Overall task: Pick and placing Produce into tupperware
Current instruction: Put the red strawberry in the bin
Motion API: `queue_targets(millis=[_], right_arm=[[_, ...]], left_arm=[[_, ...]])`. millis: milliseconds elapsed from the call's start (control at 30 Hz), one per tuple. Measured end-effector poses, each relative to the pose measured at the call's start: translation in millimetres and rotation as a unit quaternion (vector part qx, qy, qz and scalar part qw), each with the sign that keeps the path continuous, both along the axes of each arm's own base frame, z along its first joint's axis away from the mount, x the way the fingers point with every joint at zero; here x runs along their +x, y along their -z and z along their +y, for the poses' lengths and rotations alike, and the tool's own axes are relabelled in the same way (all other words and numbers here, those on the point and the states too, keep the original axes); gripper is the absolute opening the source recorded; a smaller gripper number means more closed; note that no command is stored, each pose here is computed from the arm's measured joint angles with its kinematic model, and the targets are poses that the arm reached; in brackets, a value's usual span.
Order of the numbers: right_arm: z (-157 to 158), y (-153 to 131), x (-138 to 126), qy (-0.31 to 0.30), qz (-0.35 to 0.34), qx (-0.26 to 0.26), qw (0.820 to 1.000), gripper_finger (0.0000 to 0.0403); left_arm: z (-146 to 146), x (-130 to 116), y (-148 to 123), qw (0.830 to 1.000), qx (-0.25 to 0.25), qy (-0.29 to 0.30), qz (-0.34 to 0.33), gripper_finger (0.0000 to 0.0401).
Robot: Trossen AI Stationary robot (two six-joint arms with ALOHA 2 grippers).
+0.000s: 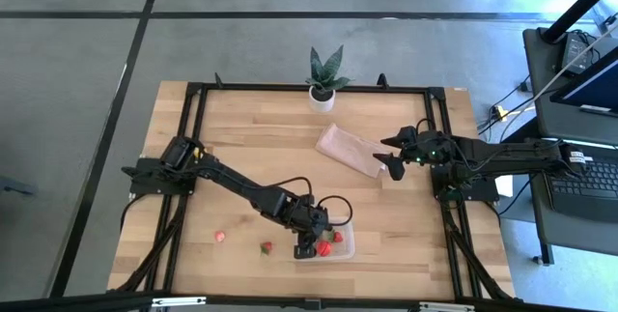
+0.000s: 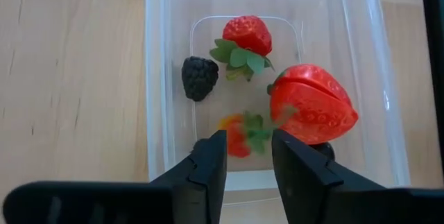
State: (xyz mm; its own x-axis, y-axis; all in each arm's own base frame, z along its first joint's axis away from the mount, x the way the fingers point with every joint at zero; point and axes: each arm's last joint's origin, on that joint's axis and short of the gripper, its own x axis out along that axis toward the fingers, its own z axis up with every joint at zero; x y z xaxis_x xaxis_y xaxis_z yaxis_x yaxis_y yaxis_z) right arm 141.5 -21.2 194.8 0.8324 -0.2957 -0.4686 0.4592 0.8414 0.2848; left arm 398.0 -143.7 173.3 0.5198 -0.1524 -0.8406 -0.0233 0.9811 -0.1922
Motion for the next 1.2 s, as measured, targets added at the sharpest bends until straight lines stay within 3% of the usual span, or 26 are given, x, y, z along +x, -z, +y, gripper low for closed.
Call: queue_targets(millis=[567, 733, 1000, 1200], right_arm=[[0, 0, 0, 0.000, 0.001, -0.001, 1.000, 0.0312], [0, 0, 0, 0.000, 0.001, -0.001, 1.000, 0.0312], [0, 0, 0, -0.001, 0.001, -0.002, 1.000, 0.0312], [0, 0, 0, -0.001, 0.001, -0.003, 1.000, 0.0312]], left_arm=[[3, 2, -1, 0.999, -0.022, -0.037, 0.005, 0.0081], [0, 9, -14, 0.999, -0.029, -0.033, -0.020, 0.0084], [-7, 23, -53, 0.996, -0.038, 0.047, -0.072, 0.0157], [3, 18, -70, 0.998, 0.015, 0.056, -0.018, 0.0239]])
